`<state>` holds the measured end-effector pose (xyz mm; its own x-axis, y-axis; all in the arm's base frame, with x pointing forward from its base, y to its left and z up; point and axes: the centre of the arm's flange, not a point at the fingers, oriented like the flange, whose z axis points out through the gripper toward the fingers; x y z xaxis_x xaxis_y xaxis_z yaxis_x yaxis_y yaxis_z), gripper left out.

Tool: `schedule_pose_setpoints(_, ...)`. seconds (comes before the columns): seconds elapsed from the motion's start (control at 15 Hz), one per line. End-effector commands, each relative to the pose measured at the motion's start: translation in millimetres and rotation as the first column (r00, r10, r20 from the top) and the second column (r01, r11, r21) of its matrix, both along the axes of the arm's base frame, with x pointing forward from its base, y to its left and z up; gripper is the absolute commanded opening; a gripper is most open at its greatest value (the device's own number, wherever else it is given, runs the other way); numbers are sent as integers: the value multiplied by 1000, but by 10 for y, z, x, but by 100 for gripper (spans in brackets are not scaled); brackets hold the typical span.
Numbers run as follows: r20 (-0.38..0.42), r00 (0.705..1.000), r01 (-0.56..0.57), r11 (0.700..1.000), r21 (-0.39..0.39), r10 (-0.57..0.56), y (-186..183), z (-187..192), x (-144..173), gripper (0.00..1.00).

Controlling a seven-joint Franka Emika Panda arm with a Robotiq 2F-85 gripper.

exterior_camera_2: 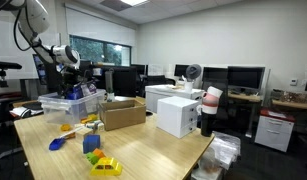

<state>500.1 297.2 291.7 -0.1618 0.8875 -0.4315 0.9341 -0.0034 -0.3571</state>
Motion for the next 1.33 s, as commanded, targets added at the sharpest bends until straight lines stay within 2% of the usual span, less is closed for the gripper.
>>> schedule_pose_setpoints(0.0, -54, 996, 67, 997, 36, -65, -151, 135, 176, 68)
schedule_pose_setpoints(0.4, -107, 981, 171, 981, 92, -161, -347, 379, 210, 98)
schedule_pose_setpoints(0.73, -176, 955, 267, 951, 154, -240, -461, 589, 200, 100)
schedule_pose_setpoints(1.27, -204, 912, 400, 880, 257, -355, -669, 931, 242, 100)
